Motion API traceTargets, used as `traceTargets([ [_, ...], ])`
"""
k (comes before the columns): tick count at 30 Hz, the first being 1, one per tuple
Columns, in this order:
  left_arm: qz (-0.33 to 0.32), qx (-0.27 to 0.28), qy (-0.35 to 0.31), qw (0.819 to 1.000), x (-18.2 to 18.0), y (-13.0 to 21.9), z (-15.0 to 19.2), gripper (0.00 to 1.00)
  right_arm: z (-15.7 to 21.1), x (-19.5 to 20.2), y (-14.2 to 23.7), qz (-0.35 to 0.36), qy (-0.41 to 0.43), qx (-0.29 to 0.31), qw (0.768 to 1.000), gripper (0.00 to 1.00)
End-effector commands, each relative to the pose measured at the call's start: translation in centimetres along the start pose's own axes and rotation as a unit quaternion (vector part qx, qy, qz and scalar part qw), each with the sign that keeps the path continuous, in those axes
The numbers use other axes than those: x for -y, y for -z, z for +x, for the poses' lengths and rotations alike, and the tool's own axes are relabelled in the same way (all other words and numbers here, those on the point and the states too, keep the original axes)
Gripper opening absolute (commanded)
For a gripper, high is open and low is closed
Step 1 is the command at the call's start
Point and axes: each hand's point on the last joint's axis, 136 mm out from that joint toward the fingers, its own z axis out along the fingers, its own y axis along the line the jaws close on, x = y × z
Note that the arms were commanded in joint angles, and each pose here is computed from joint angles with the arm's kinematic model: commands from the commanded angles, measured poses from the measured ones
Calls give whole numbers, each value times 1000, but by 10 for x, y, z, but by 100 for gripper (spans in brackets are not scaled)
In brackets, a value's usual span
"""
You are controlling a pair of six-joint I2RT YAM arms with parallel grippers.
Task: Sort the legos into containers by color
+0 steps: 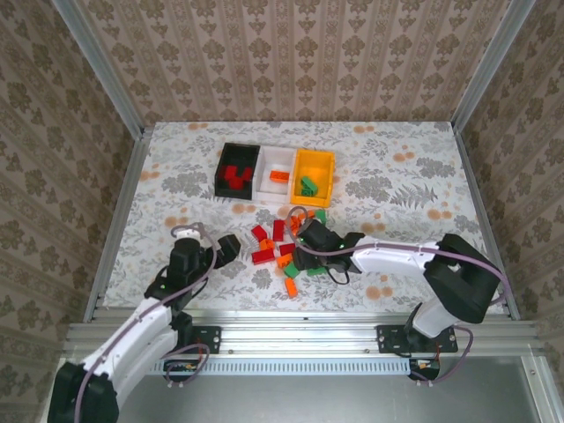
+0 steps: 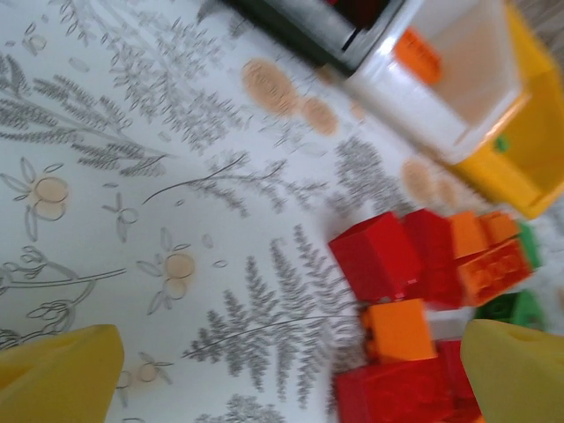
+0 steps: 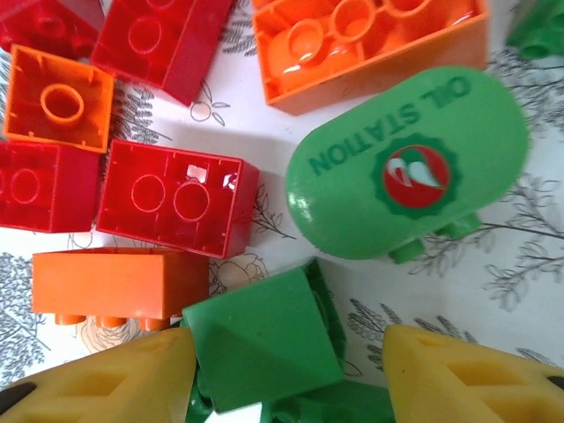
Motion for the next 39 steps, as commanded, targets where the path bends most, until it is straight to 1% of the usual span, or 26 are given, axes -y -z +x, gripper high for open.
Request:
traceTargets([
  [1, 39, 22, 37, 998, 11, 10, -6, 100, -4, -4, -6, 14, 28, -6, 999, 59],
  [4, 50, 30, 42, 997, 11, 18, -4, 100, -10, 6, -7, 45, 50, -7, 998, 59],
  [7, 64, 40, 51, 996, 12, 23, -4, 100, -10, 11, -9, 52, 54, -14, 997, 57],
  [12, 62, 40, 53, 996, 8, 24, -1, 100, -3, 27, -16, 86, 60, -35, 994, 56],
  [15, 65, 35, 53, 996, 10, 23, 0, 100, 1, 39, -18, 88, 44, -38, 994, 54],
  [19, 61, 32, 48, 996, 12, 22, -2, 100, 5, 54, -17, 93, 23, -43, 994, 55],
  [26, 59, 14, 41, 997, 18, 15, -4, 100, 4, 44, -16, 60, 9, -45, 997, 58],
  [31, 63, 7, 40, 997, 24, 13, -5, 100, 16, 61, -16, 96, -2, -53, 994, 59],
  [39, 66, 10, 31, 997, 31, 15, -14, 100, 21, 64, -17, 97, -7, -55, 994, 58],
])
